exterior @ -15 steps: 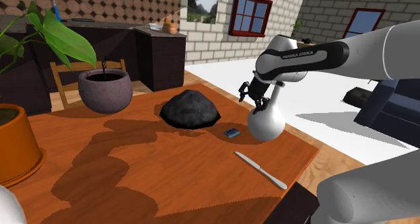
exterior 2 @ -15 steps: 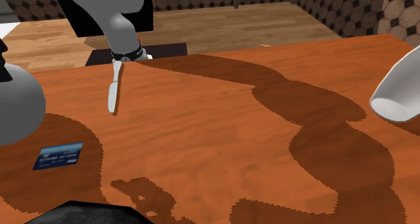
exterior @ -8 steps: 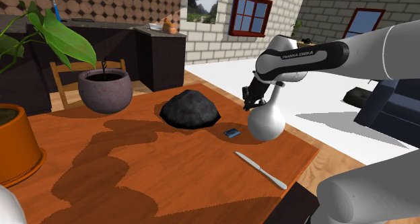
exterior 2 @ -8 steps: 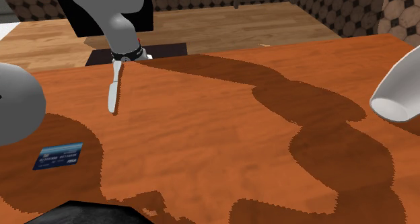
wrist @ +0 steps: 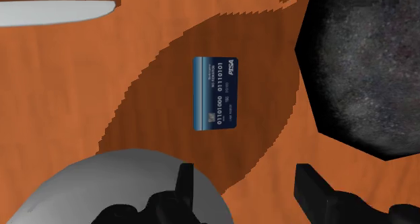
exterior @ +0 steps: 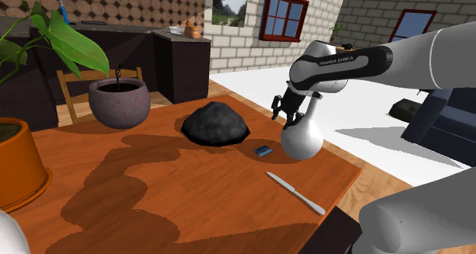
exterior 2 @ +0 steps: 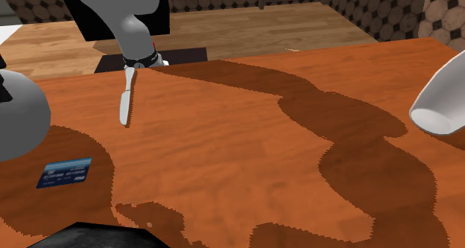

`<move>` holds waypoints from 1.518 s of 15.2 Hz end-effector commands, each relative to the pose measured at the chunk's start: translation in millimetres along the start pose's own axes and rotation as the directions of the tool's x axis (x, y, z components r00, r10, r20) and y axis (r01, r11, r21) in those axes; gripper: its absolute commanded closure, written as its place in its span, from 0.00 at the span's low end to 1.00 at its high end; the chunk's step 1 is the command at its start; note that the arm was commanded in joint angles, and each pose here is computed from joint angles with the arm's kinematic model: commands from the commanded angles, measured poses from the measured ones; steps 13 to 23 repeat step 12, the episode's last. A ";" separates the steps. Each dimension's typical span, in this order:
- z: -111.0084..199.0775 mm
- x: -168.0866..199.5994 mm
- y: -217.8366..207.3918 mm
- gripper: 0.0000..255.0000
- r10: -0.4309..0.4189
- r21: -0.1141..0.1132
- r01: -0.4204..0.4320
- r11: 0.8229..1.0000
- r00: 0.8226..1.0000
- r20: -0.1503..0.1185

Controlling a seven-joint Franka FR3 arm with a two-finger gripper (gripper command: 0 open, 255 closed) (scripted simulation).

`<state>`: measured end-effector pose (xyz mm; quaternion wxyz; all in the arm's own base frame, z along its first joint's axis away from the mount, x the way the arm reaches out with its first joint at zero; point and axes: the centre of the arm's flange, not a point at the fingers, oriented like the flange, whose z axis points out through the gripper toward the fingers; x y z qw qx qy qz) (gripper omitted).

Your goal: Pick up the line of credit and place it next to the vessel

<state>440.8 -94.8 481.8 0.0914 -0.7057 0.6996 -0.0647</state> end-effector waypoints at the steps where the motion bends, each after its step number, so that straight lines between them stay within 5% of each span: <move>1: 22.2 12.5 -8.1 0.00 0.010 -0.039 -0.006 0.999 0.995 0.095; 5: 83.1 38.1 -24.3 0.00 0.051 -0.142 -0.004 0.990 0.942 0.330; 6: 2.8 49.0 -48.8 0.00 -0.003 0.156 -0.013 0.988 0.995 0.101; 7: 2.8 49.0 -48.8 0.00 -0.003 0.156 -0.013 0.988 0.995 0.101; 12: 63.2 56.3 -48.3 0.00 0.024 -0.011 -0.021 1.000 0.956 0.293; 23: 63.2 56.3 -48.3 0.00 0.024 -0.011 -0.021 1.000 0.956 0.293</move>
